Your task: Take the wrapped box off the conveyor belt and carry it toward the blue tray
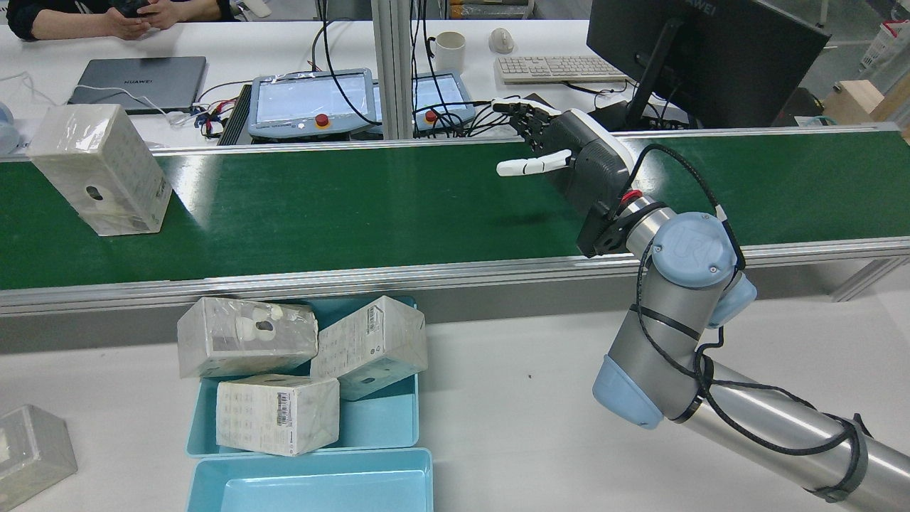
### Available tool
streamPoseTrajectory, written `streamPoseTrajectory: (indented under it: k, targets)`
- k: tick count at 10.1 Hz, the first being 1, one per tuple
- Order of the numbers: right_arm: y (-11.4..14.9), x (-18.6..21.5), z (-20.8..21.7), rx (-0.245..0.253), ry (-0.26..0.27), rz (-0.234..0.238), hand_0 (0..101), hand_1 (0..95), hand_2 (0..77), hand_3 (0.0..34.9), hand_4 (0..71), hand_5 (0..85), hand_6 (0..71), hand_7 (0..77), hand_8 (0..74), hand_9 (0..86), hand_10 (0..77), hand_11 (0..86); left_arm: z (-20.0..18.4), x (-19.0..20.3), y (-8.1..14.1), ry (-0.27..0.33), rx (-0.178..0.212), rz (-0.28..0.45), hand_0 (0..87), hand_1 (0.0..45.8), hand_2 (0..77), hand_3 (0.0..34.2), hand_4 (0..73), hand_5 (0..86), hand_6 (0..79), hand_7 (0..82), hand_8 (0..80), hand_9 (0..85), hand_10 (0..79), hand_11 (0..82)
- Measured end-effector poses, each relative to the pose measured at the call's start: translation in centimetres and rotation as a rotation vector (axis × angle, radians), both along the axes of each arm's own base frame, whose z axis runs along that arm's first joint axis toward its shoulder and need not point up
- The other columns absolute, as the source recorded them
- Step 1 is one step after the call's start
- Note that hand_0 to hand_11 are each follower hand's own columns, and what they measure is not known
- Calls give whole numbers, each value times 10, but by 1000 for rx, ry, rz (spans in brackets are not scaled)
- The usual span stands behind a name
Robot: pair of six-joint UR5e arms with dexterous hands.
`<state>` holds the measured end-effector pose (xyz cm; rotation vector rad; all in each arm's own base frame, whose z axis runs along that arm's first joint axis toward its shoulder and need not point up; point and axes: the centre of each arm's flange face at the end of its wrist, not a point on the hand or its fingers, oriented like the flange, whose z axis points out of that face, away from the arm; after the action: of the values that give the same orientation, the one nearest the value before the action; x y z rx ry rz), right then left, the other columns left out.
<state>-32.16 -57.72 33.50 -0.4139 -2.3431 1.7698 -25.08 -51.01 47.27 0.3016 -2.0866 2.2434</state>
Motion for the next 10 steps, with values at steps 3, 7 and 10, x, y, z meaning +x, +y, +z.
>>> streamPoseTrajectory:
  k: [3,7,10]
  targets:
    - [0,-2,5,-9,5,-2,489,164,114,0,142,251,54,55,5,22,0,5,0,0,0,0,0,0,0,0,11,0,0,11,5,0,5,0,5,5]
    - [-2,-1,9,-15,6,-1,488,164,120,0,131,251,54,55,5,27,0,5,0,0,0,0,0,0,0,0,5,0,0,11,5,0,5,0,5,5]
    - [-5,3,10,-17,5,6,486,164,120,0,131,251,54,38,5,27,0,5,0,0,0,0,0,0,0,0,5,0,0,11,5,0,5,0,5,5]
